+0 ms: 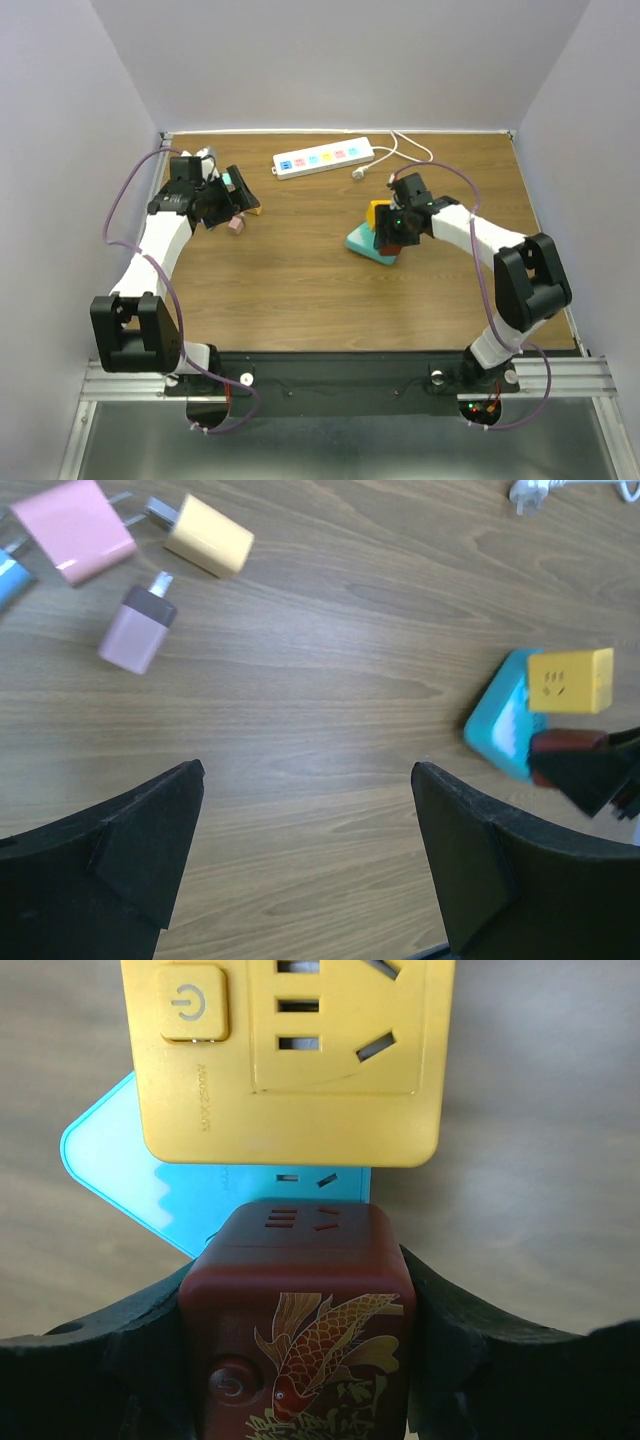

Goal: Pull the plug off the socket

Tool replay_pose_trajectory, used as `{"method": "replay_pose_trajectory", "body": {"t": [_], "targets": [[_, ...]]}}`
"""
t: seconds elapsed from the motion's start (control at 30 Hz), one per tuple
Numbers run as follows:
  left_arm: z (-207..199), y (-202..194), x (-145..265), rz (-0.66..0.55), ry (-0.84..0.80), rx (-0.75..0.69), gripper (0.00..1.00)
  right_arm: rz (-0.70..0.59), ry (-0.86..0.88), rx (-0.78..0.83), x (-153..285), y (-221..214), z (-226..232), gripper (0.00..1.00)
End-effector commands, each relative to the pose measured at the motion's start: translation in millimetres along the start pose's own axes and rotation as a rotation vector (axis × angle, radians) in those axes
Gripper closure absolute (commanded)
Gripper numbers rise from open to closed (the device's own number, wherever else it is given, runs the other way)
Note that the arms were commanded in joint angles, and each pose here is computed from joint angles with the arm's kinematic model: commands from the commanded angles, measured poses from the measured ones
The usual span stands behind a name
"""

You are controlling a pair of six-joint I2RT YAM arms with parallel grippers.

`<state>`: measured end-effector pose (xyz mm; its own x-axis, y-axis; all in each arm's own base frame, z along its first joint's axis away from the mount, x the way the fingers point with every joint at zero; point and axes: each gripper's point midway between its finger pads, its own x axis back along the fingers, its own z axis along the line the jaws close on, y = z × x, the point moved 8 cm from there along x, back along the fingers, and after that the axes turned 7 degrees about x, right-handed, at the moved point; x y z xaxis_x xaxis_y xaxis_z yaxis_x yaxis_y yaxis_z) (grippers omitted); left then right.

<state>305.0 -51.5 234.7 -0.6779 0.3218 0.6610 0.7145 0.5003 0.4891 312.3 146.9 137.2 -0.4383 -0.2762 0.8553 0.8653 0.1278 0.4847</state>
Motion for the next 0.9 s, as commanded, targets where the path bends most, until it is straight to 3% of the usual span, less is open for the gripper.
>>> {"method": "replay_pose_trajectory", "body": {"t": [0.0,0.13,0.33,0.5,0.63,0.77,0.87], "targets": [[-20,-10,-13,0.031,-0.089,-0.039,0.05,-0.055,0.087,0.008,20,-11,47,1.00],[-41,-23,-31,0.083,-0.132,-0.071,0.10,-0.048,0.130,-0.021,9,-21,85,1.00],[-75,-55,-47,0.167,-0.191,-0.106,0.14,-0.051,0.108,-0.182,-6,-27,104,1.00],[-79,-83,-60,0.233,-0.167,-0.123,0.27,-0.059,0.100,-0.187,-12,-33,113,0.99],[-85,-105,-71,0.277,-0.152,-0.166,0.43,-0.037,0.103,-0.162,-19,-39,117,0.85],[-93,-120,-81,0.309,-0.134,-0.187,0.57,-0.058,0.118,-0.152,-12,-35,118,0.57],[-102,-127,-88,0.323,-0.137,-0.214,0.72,-0.080,0.129,-0.144,-4,-31,118,0.45]]}}
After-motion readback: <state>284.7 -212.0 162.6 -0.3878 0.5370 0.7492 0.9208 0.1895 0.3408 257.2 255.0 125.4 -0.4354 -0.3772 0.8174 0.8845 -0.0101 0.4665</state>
